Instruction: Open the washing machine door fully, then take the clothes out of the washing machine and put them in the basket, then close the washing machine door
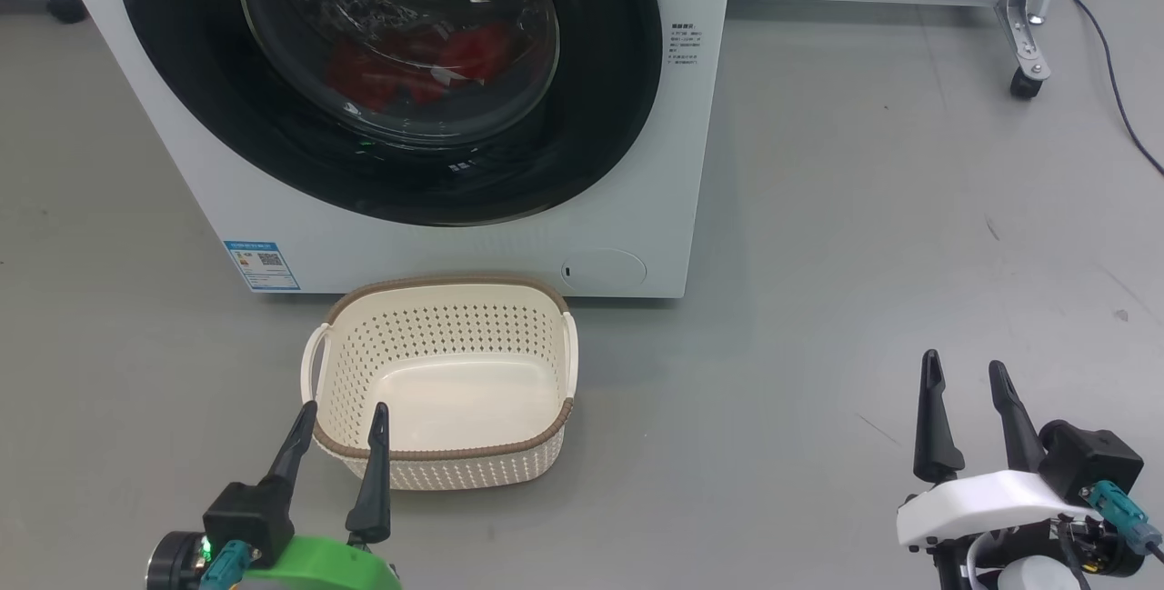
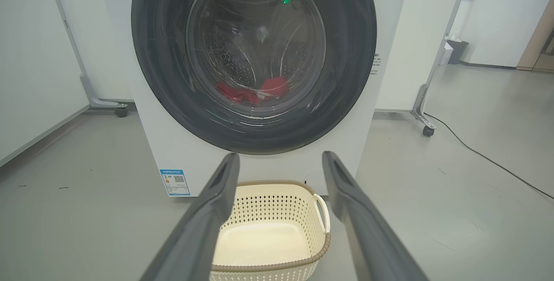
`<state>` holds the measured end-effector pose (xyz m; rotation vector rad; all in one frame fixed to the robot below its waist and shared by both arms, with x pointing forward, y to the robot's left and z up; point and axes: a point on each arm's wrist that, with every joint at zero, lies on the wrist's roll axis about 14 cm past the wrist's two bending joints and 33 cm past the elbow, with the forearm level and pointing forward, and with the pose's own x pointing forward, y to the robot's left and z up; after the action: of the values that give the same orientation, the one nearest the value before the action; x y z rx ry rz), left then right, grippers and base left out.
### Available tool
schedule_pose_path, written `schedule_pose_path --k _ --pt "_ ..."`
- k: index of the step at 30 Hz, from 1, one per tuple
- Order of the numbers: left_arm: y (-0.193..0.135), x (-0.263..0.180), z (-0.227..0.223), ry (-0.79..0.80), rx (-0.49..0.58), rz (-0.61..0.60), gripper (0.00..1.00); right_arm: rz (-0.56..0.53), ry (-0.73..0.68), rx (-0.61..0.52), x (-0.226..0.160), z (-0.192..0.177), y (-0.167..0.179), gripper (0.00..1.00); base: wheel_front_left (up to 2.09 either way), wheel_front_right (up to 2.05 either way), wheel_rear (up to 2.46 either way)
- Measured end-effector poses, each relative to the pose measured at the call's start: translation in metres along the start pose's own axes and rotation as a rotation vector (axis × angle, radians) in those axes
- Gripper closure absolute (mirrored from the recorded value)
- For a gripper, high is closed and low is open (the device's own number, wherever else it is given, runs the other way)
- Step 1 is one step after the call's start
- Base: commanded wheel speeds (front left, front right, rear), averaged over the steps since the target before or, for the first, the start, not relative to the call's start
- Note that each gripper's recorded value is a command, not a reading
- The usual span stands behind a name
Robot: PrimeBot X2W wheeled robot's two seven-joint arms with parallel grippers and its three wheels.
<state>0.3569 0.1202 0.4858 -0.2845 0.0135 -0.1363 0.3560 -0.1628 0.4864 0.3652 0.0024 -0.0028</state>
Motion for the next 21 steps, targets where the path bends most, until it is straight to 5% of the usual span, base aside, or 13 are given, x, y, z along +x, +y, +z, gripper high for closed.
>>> schedule_pose_path --k 21 --pt "0.0004 -0.0016 -0.0008 0.003 0.001 0.002 0.0 0.009 -0.004 -0.005 0.0033 0.0011 0.0031 0.0 0.0 0.0 0.0"
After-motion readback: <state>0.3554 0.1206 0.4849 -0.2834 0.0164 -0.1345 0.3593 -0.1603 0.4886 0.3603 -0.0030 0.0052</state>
